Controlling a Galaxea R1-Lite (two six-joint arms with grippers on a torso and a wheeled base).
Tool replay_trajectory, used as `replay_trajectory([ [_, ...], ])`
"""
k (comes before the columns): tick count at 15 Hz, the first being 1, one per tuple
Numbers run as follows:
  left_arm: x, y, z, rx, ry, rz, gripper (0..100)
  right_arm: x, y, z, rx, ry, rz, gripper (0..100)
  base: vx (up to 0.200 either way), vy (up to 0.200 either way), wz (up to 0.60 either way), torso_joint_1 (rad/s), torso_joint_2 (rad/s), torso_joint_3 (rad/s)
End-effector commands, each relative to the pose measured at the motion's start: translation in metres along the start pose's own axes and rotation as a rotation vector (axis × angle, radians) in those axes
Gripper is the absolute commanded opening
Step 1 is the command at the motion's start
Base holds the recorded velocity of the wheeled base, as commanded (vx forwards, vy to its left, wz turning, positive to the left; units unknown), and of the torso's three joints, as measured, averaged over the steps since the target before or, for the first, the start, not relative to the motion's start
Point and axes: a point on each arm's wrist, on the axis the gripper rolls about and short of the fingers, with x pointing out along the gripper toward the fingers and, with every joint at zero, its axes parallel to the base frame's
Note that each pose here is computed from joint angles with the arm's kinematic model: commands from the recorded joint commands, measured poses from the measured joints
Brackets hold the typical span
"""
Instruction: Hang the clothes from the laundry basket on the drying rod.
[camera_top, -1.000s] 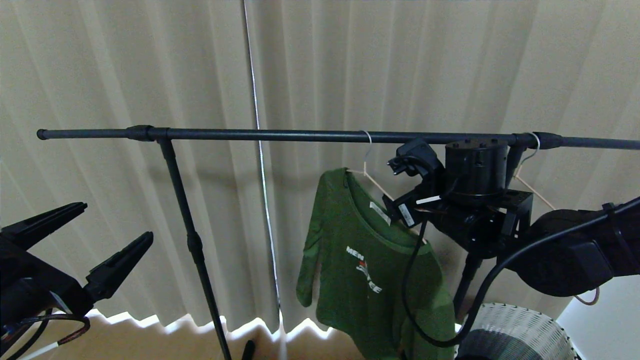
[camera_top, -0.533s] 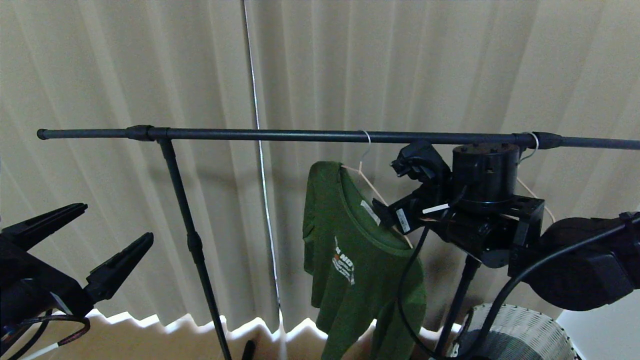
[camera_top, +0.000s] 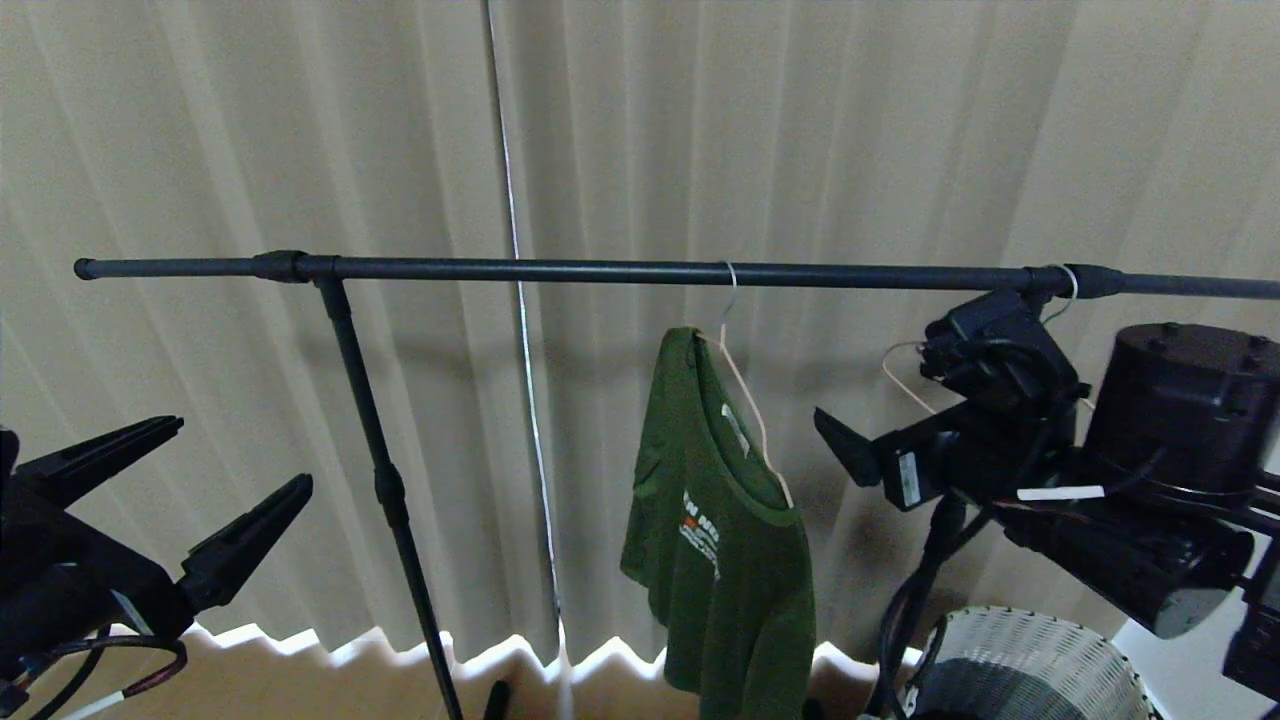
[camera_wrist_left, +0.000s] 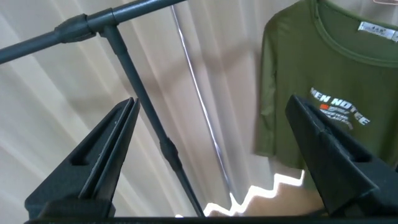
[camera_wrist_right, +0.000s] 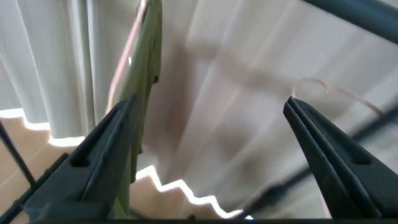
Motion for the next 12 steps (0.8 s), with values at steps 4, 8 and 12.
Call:
replay_trajectory([
  [4,-0.01,0.004,-0.019,-0.014,0.08,0.073,100,-0.072,-0.052,-0.023,0.025,0.026,-0.141,100,0.0,0.0,0.0,0.0,0.0,0.0],
  [8,-0.025,0.001,-0.03,-0.019,0.107,0.102,100,-0.096,-0.062,-0.042,0.02,0.103,-0.177,100,-0.1,0.0,0.0,0.001,0.0,0.0],
  [12,-0.031,0.0,-0.031,0.033,0.107,0.144,100,-0.105,-0.062,-0.053,0.021,0.111,-0.183,100,-0.2,0.0,0.0,0.002,0.0,0.004],
])
